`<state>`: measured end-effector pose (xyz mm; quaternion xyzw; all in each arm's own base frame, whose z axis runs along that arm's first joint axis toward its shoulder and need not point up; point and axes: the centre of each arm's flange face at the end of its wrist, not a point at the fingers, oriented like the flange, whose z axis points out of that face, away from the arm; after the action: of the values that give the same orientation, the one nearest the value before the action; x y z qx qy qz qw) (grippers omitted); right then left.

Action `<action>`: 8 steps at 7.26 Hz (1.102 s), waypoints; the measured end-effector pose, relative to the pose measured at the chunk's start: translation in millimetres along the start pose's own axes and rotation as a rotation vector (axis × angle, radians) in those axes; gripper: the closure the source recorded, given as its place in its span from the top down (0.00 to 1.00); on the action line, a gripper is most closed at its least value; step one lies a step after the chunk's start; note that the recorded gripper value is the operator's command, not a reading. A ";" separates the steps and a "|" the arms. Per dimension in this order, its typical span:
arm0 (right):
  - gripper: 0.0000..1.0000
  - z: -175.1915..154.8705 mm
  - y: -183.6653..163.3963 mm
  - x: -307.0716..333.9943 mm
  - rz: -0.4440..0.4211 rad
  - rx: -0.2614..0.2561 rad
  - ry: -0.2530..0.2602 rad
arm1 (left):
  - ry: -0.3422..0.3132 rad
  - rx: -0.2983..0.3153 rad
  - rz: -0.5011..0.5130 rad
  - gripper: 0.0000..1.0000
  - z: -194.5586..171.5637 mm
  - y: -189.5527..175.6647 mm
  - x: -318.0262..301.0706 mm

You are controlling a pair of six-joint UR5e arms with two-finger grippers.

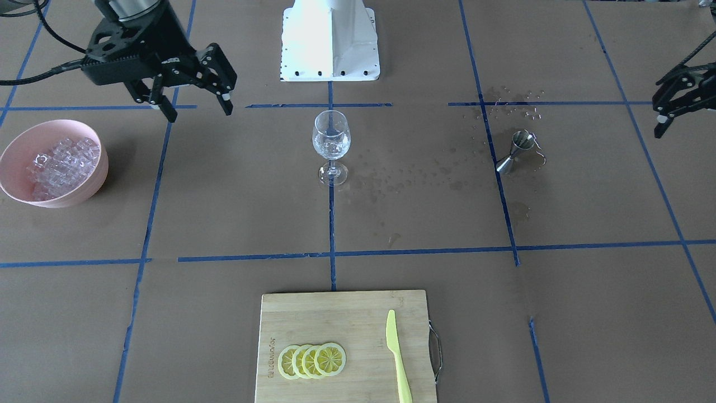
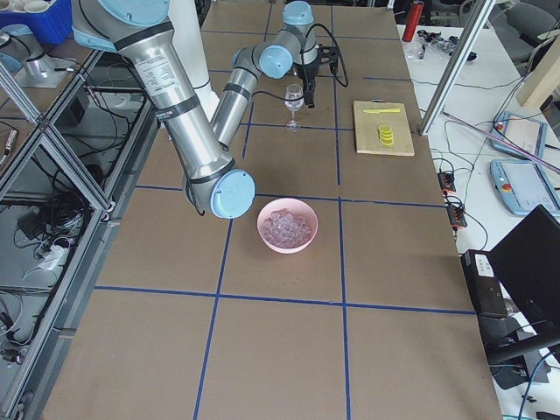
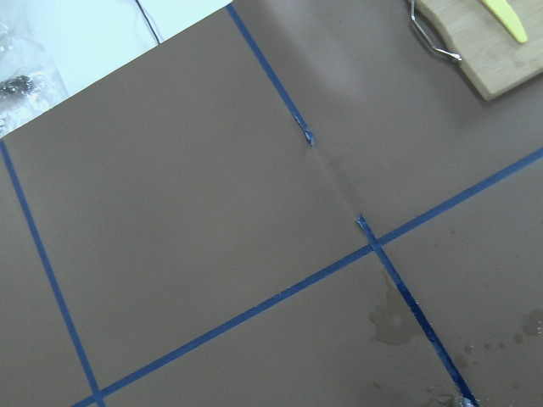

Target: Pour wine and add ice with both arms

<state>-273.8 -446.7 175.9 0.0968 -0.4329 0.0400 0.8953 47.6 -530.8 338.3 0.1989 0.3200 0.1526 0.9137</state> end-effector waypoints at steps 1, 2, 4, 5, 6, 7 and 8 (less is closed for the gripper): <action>1.00 4.3 -13.4 36.1 -0.061 -0.016 0.077 | -0.009 -0.011 -0.031 1.00 6.0 1.4 -19.7; 1.00 10.0 -31.0 76.8 -0.119 -0.037 0.147 | -0.017 -0.020 -0.063 1.00 11.9 3.0 -39.2; 1.00 24.5 -64.8 161.0 -0.209 -0.113 0.235 | -0.016 -0.067 -0.126 1.00 36.2 20.1 -74.6; 1.00 24.2 -76.3 205.9 -0.233 -0.157 0.234 | 0.015 -0.102 -0.158 1.00 55.3 43.9 -87.8; 1.00 20.1 -84.0 253.8 -0.254 -0.194 0.218 | 0.068 -0.122 -0.182 1.00 74.9 72.2 -99.2; 1.00 14.6 -87.1 299.0 -0.259 -0.217 0.208 | 0.111 -0.126 -0.200 1.00 91.1 100.9 -111.9; 1.00 10.0 -85.8 334.9 -0.234 -0.231 0.198 | 0.128 -0.118 -0.215 1.00 99.4 123.9 -125.0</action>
<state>-59.8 -536.8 432.3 0.0387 -0.3303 -0.1049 0.9372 -0.6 -499.6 532.1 0.0991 0.3874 0.0848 0.9126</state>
